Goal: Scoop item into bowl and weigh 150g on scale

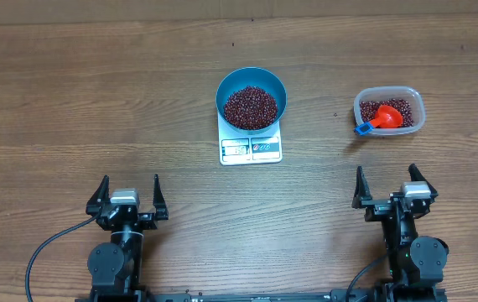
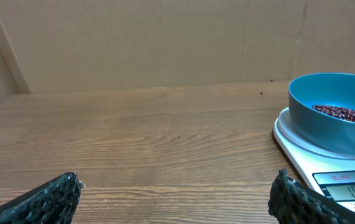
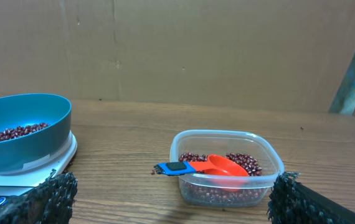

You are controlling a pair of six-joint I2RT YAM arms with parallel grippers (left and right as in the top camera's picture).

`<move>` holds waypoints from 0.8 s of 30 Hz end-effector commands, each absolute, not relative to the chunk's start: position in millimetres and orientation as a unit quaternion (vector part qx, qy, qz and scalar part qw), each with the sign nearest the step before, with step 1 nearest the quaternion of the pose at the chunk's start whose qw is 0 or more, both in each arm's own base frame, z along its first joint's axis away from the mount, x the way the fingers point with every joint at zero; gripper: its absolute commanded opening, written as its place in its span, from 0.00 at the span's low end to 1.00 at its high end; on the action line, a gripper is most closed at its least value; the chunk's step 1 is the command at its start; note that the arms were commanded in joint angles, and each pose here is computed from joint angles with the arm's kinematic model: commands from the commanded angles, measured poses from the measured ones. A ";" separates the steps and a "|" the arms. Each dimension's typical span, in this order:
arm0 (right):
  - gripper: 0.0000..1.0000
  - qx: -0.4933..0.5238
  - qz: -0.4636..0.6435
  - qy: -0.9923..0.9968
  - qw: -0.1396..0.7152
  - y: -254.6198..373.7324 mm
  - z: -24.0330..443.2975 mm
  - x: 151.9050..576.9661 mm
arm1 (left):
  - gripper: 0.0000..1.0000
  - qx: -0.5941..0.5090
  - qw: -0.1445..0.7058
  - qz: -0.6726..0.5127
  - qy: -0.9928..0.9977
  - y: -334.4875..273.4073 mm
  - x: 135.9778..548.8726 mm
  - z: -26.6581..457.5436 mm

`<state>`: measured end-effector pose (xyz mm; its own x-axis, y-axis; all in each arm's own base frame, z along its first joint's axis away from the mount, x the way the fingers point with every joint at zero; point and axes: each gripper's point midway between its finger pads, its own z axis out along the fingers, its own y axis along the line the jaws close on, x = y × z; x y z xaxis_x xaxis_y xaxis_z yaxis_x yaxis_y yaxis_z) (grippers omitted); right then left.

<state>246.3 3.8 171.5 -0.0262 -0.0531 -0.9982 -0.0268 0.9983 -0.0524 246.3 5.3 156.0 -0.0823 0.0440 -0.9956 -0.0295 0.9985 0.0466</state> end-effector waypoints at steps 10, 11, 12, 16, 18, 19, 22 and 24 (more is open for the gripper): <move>1.00 -0.007 -0.023 0.716 0.698 -7.3 169.5 246.3 | 1.00 -0.003 0.680 0.025 0.733 7.1 246.0 156.4; 1.00 -0.004 -0.025 0.716 0.698 -9.0 169.5 246.3 | 1.00 -0.003 0.680 0.025 0.733 7.2 246.0 156.4; 1.00 -0.001 -0.028 0.716 0.698 -11.0 169.5 246.2 | 1.00 -0.003 0.680 0.025 0.733 7.2 246.0 156.4; 1.00 0.000 -0.029 0.716 0.698 -11.8 169.4 246.2 | 1.00 -0.003 0.680 0.025 0.733 7.2 246.0 156.4; 1.00 0.000 -0.029 0.716 0.698 -11.8 169.5 246.2 | 1.00 -0.003 0.680 0.025 0.733 7.2 246.0 156.4; 1.00 0.000 -0.029 0.716 0.698 -11.8 169.4 246.2 | 0.99 -0.003 0.680 0.025 0.733 7.2 246.0 156.4; 1.00 0.000 -0.029 0.716 0.698 -11.8 169.4 246.2 | 1.00 -0.003 0.680 0.025 0.733 7.2 246.0 156.4; 1.00 0.000 -0.029 0.716 0.698 -11.8 169.4 246.2 | 1.00 -0.003 0.680 0.025 0.733 7.2 246.0 156.4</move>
